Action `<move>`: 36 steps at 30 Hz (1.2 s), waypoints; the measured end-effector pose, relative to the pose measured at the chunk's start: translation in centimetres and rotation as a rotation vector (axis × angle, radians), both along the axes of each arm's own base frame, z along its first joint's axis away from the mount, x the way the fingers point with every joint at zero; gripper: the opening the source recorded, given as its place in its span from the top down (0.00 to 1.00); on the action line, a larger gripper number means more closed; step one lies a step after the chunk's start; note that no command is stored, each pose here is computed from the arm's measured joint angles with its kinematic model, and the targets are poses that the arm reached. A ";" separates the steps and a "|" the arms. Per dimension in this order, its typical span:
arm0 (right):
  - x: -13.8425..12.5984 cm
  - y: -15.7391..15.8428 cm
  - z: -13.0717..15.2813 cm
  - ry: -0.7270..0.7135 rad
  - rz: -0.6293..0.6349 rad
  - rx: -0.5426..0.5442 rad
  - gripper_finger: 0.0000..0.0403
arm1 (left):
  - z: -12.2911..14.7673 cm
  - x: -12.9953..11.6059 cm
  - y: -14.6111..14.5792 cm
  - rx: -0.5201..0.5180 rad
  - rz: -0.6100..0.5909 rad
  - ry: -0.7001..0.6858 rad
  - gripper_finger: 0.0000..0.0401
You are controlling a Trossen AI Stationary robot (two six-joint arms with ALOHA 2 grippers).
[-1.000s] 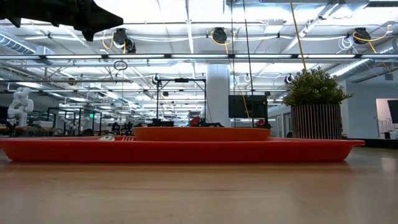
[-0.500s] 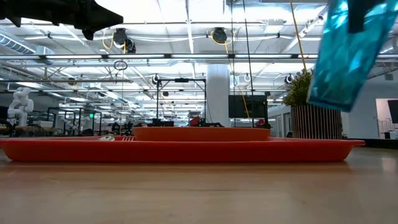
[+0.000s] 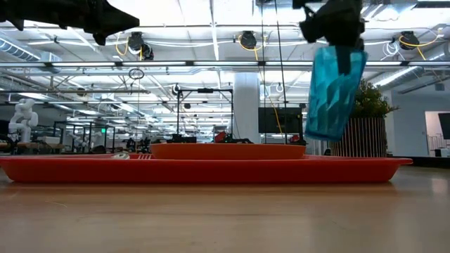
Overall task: Pick and place plate/cup/fork/spoon on tray
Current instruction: Put the blue cup on the orange serving tray
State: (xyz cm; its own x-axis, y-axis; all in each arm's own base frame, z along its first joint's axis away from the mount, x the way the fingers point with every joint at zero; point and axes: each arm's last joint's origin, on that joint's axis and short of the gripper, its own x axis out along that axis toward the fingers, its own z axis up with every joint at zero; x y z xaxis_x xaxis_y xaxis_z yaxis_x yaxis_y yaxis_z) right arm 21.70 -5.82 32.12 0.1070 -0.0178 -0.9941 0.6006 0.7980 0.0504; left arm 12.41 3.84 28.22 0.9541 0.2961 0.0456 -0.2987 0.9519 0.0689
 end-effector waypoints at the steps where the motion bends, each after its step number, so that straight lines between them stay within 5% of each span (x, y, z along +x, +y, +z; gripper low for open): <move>1: 0.1 -0.7 -0.2 0.002 0.004 0.008 1.00 | 0.0 0.0 0.0 0.000 0.000 0.000 0.94; 19: 6.6 -8.7 -1.2 0.069 0.144 0.023 1.00 | 0.0 0.0 0.0 0.023 0.001 0.010 0.94; 27: 7.7 -9.8 -3.5 0.150 0.171 0.075 1.00 | -0.1 0.0 0.0 0.022 0.001 0.012 0.94; 36: 7.9 -10.8 -3.6 0.075 0.149 0.075 1.00 | 0.0 0.0 0.0 0.026 0.001 0.012 0.94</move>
State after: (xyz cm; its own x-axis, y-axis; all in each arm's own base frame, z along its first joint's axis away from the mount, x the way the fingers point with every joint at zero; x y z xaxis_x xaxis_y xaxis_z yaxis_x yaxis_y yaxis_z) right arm 29.60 -16.63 28.57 0.0280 0.0673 -0.9973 0.4799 0.8744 0.0724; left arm 12.41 3.84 28.18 0.9542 0.2962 0.0418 -0.2989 0.9493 0.0975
